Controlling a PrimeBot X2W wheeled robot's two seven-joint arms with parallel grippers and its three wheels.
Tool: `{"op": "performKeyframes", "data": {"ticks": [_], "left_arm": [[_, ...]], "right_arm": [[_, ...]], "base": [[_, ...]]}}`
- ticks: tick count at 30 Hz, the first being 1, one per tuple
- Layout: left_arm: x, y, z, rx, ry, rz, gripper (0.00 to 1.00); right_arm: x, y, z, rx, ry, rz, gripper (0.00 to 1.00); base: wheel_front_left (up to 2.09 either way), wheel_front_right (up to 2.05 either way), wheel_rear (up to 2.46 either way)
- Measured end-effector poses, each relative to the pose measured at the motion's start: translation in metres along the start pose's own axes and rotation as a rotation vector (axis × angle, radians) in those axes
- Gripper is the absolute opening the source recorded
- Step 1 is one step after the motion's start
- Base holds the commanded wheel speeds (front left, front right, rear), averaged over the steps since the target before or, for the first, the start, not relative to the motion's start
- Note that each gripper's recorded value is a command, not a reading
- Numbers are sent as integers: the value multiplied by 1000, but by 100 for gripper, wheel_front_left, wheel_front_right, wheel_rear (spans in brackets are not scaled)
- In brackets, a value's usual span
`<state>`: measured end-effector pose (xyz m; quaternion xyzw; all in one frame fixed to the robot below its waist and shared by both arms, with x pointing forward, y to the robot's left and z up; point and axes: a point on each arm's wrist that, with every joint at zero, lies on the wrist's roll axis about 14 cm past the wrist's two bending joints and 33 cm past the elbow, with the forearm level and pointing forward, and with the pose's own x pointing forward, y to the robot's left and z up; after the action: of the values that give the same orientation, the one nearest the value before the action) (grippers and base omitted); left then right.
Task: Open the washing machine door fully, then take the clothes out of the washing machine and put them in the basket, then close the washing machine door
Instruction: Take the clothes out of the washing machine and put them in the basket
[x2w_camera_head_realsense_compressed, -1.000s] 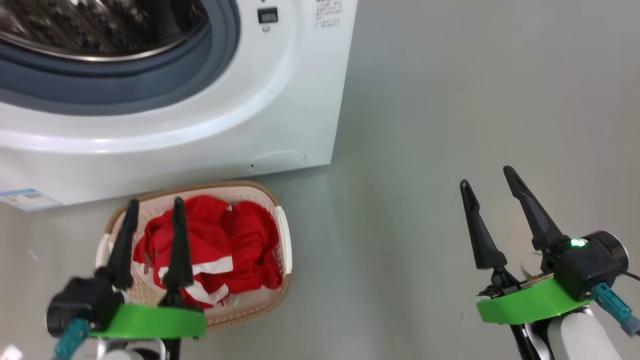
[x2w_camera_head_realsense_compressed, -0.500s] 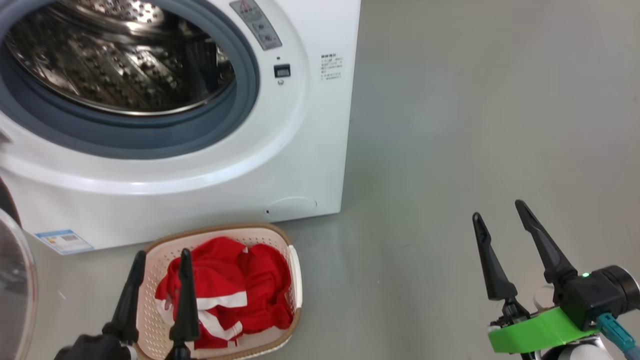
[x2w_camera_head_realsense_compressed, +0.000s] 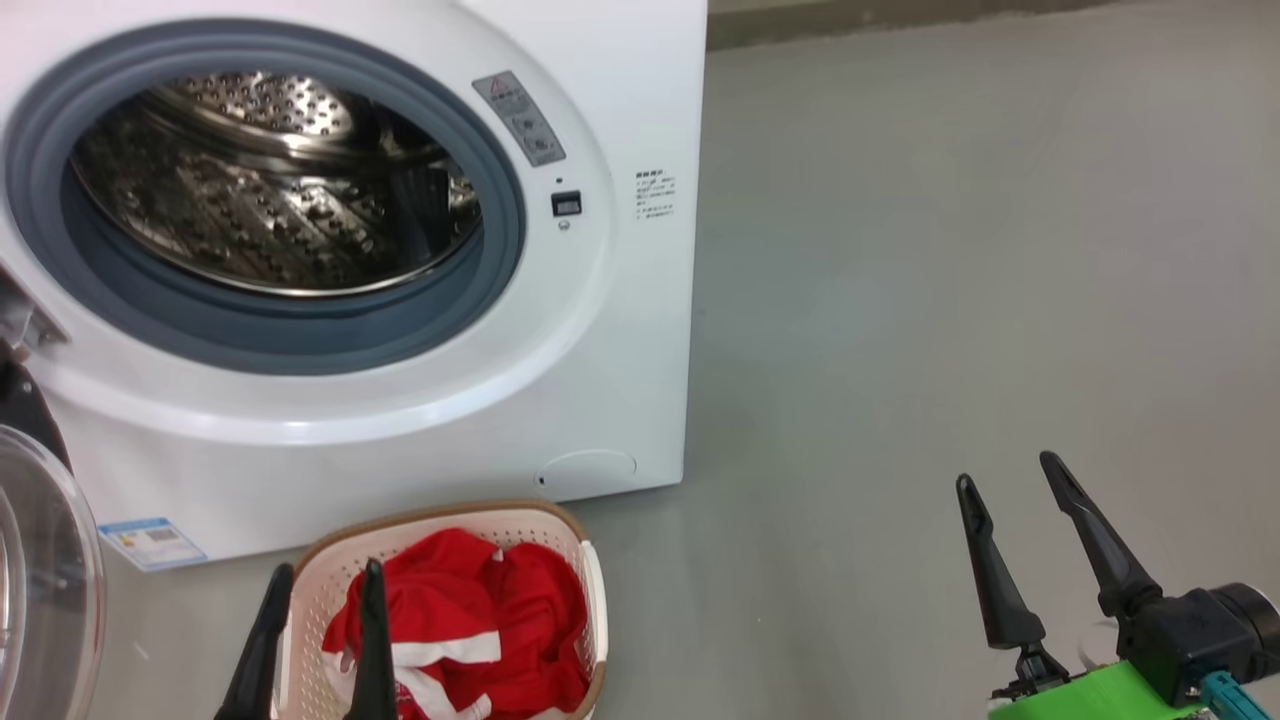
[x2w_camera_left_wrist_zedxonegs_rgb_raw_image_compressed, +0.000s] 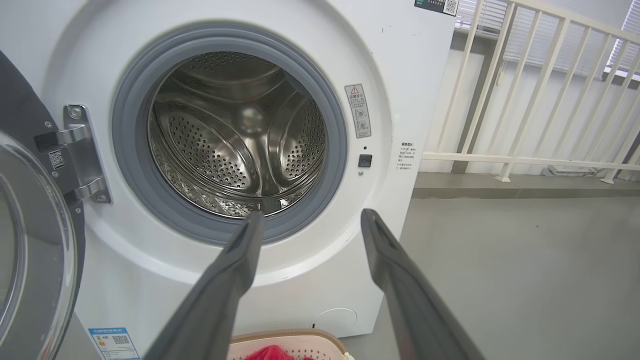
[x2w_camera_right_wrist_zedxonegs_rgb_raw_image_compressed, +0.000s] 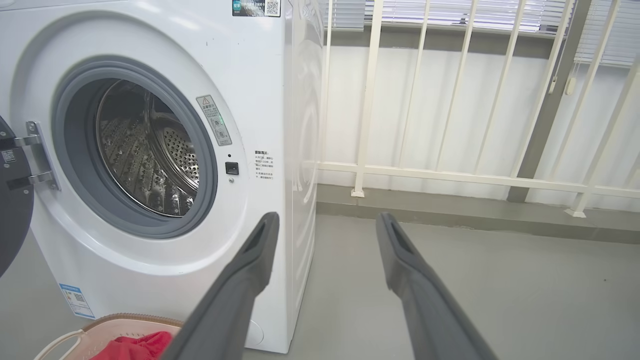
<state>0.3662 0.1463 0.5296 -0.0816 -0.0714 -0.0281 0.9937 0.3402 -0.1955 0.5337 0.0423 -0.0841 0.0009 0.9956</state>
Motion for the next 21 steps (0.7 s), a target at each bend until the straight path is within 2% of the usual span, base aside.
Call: {"op": "performKeyframes", "data": {"ticks": [11, 21], "left_arm": [[-10, -3, 5, 36, -11, -17, 100], [-17, 2, 3, 41, -1, 1, 100]], "right_arm": [[-14, -9, 16, -4, -47, -33, 100], [-16, -4, 14, 3, -38, -19, 100]], "base": [[0, 0, 0], [0, 0, 0]]}}
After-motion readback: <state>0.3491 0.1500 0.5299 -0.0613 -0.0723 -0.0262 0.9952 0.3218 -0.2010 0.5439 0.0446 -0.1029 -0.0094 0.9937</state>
